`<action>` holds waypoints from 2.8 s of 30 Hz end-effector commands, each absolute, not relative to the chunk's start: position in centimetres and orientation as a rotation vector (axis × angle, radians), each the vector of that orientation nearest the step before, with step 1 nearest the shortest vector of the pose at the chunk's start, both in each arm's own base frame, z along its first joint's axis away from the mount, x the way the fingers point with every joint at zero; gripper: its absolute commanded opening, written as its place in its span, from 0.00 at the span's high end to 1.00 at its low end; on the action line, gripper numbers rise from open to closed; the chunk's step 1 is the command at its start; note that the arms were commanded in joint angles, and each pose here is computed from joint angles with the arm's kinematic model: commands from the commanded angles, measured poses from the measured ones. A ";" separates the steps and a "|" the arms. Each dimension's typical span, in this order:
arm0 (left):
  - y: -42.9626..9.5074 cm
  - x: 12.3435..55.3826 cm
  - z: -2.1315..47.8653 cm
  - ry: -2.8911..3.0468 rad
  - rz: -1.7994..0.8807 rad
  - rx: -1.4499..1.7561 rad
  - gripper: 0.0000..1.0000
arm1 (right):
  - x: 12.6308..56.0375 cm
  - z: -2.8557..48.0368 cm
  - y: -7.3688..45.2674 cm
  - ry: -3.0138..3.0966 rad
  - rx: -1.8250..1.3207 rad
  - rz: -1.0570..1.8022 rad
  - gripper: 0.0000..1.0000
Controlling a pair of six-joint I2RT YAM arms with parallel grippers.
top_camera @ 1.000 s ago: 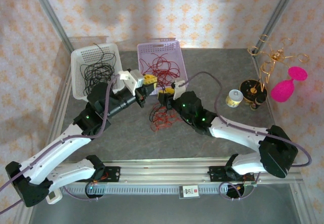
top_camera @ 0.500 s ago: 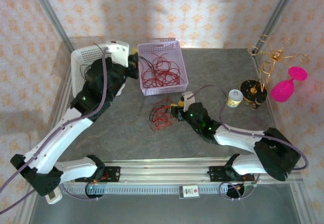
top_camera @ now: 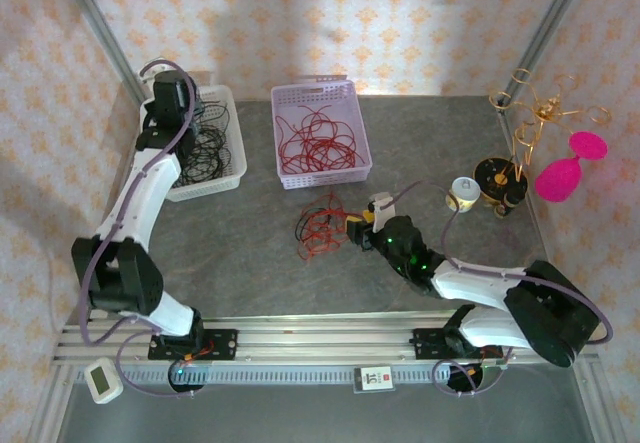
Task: Untangle the cables
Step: Place the cable into the container.
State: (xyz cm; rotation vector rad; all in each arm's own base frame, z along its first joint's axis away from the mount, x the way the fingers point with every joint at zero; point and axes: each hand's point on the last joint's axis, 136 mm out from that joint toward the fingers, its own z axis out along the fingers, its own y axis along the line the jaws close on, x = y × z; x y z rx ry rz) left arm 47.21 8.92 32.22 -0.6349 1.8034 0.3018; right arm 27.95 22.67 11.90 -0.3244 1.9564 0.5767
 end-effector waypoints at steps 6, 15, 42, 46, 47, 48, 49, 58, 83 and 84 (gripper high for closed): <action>12.3 49.7 26.6 1.818 0.376 -0.815 1.00 | 28.6 13.1 22.8 1.920 -0.282 0.597 0.52; 12.9 50.3 18.2 1.953 0.397 -0.861 1.00 | 28.7 12.6 23.1 1.937 -0.289 0.596 0.52; 10.1 46.9 25.3 1.850 0.229 -0.830 0.18 | 28.7 12.2 24.4 2.096 -0.350 0.618 0.53; 7.8 45.8 29.2 1.799 0.193 -0.755 0.18 | 28.5 11.9 23.8 2.241 -0.305 0.562 0.54; 7.4 45.4 29.7 1.794 0.197 -0.744 0.18 | 28.3 11.7 23.6 2.273 -0.302 0.550 0.55; 6.8 44.9 30.3 1.785 0.199 -0.732 0.18 | 28.0 11.3 23.3 2.311 -0.285 0.529 0.55; 6.6 44.4 30.6 1.778 0.208 -0.722 0.18 | 27.7 10.9 22.9 2.348 -0.274 0.508 0.56; 8.4 44.1 29.1 1.803 0.352 -0.691 0.25 | 26.2 10.4 20.8 2.433 -0.209 0.449 0.59; 11.3 48.0 13.5 2.629 0.570 -0.415 0.11 | 29.9 16.2 28.4 2.525 -0.373 0.606 0.58; 11.1 47.8 13.2 2.646 0.549 -0.410 0.12 | 30.1 16.1 28.9 2.530 -0.392 0.612 0.58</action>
